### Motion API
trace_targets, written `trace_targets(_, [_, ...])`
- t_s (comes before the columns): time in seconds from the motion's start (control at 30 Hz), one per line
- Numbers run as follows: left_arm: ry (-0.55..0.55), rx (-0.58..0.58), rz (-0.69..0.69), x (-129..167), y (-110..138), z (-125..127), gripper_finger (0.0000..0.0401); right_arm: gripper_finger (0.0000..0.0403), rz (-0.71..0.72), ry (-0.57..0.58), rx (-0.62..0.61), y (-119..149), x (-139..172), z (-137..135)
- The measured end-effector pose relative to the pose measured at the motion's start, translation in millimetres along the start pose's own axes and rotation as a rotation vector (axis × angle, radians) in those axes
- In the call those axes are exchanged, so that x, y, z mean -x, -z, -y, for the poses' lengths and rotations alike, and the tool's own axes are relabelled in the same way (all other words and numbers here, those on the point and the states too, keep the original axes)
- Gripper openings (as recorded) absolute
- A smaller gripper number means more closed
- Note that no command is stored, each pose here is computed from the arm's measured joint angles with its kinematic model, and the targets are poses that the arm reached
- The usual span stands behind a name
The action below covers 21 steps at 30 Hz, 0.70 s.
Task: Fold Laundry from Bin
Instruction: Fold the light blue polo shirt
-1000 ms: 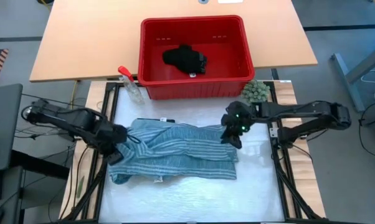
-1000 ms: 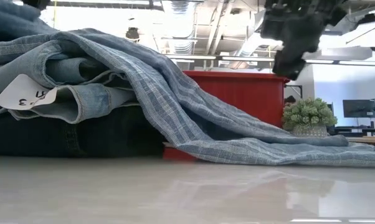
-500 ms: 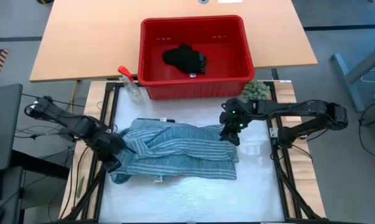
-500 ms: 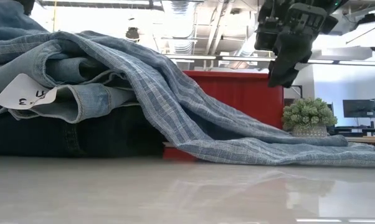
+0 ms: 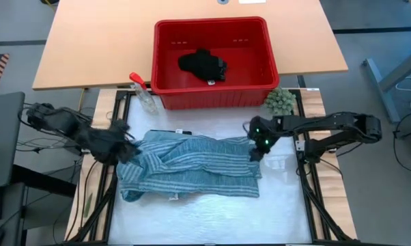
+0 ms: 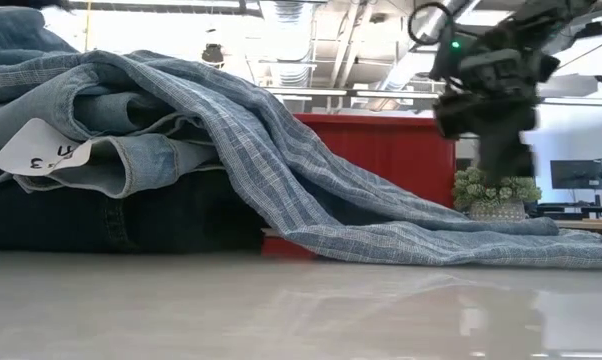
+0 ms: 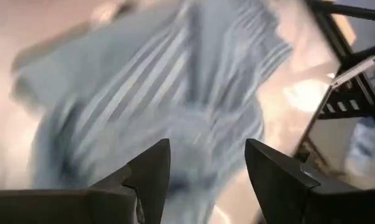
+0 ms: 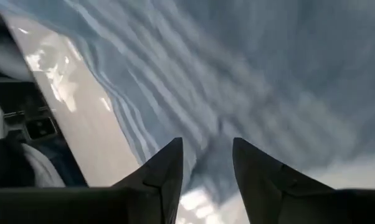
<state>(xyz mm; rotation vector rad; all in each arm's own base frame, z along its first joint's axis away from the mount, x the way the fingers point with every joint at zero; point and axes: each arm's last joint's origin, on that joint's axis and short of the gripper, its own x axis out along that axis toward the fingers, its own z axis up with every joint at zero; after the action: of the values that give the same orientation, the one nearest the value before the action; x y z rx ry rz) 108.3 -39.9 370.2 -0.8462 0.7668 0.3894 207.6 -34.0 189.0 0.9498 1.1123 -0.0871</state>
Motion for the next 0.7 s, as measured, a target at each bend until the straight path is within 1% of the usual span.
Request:
trace_targets(0.07, [-0.023, -0.109, 0.091, -17, -4, 12, 0.0194, 0.0172, -0.012, 0.036, -0.059, 9, -2, 0])
trace_targets(0.13, [-0.080, -0.198, 0.155, -31, -8, 21, 0.0194, 0.0181, 0.030, 0.106, -0.131, 16, 1, 0])
trace_targets(0.2, [-0.132, -0.264, 0.183, -43, -12, 27, 0.0194, 0.0193, 0.081, 0.166, -0.186, 23, 5, 0])
trace_targets(0.27, [-0.187, -0.316, 0.163, -59, -16, 31, 0.0194, 0.0208, 0.133, 0.170, -0.206, 29, 8, -3])
trace_targets(0.37, [-0.249, -0.386, 0.064, -81, -20, 33, 0.0194, 0.0238, 0.152, 0.151, -0.259, 38, 5, -1])
trace_targets(0.53, [-0.331, -0.468, -0.001, -108, -25, 35, 0.0194, 0.0285, 0.179, 0.152, -0.349, 53, -12, 19])
trace_targets(0.63, [-0.330, -0.464, -0.020, -122, -23, 28, 0.0194, 0.0306, 0.226, 0.106, -0.384, 60, -22, 29])
trace_targets(0.7, [-0.283, -0.441, -0.034, -135, -16, 19, 0.0194, 0.0316, 0.280, 0.053, -0.385, 63, -29, 31])
